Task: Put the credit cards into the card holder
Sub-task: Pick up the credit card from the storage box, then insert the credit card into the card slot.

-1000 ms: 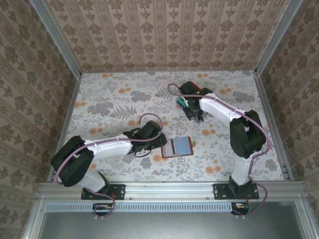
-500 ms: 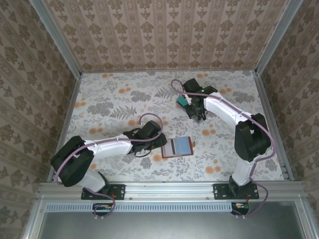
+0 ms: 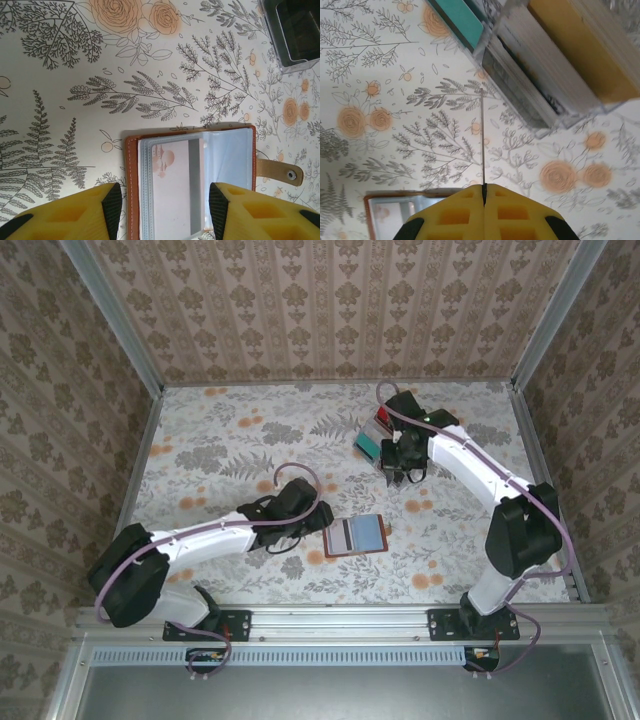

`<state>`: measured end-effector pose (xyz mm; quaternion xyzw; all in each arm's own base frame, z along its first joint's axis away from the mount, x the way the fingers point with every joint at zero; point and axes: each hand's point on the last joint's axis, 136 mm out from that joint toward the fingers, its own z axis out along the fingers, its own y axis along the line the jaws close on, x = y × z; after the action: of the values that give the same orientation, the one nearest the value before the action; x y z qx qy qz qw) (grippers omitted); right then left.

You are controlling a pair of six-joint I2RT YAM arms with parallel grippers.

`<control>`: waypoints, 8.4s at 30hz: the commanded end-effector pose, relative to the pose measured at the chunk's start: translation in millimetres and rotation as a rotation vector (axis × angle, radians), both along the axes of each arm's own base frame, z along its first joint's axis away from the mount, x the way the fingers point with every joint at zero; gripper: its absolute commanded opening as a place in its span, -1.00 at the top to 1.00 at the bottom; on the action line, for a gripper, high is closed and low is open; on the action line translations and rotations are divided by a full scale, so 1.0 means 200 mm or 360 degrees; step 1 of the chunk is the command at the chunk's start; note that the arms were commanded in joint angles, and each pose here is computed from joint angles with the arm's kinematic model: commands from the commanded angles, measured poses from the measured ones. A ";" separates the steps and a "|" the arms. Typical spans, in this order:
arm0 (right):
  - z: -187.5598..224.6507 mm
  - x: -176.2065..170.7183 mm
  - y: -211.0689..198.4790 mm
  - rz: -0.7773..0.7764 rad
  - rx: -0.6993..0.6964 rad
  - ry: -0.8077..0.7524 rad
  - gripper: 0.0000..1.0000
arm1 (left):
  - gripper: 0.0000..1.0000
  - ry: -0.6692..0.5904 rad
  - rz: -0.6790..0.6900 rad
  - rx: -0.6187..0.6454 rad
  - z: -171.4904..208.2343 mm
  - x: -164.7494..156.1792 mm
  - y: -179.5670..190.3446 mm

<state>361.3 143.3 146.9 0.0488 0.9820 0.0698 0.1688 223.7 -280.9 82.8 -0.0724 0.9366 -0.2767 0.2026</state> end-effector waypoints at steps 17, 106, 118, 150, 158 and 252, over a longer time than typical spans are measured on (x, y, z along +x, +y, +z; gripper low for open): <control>0.01 -0.26 0.16 -0.0651 0.0794 0.0143 1.00 | -0.08 -0.0030 0.0003 -0.0236 0.17 0.07 -0.08; -0.79 -0.66 0.07 -0.0043 0.0393 0.0533 0.80 | 1.00 -0.0013 -0.0030 -0.0457 -0.20 -0.09 -0.29; -0.80 -0.67 0.09 -0.0048 0.0425 0.0544 0.81 | 1.00 0.0027 -0.0027 -0.0396 -0.29 -0.13 -0.29; -0.81 -0.65 0.11 -0.0067 0.0445 0.0563 0.81 | 1.00 -0.0108 -0.0004 -0.0408 -0.12 -0.07 -0.22; -0.82 -0.66 0.11 -0.0061 0.0441 0.0574 0.81 | 1.00 -0.0023 0.0018 -0.0566 -0.24 -0.08 -0.31; -0.77 -0.64 0.09 -0.0119 0.0410 0.0543 0.80 | -0.19 0.0073 -0.0042 -0.0089 -0.09 -0.16 -0.18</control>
<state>251.8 184.3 14.8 0.0984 0.9639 0.2464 0.0208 189.8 -333.4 61.9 -0.0800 0.9243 -0.3385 0.1572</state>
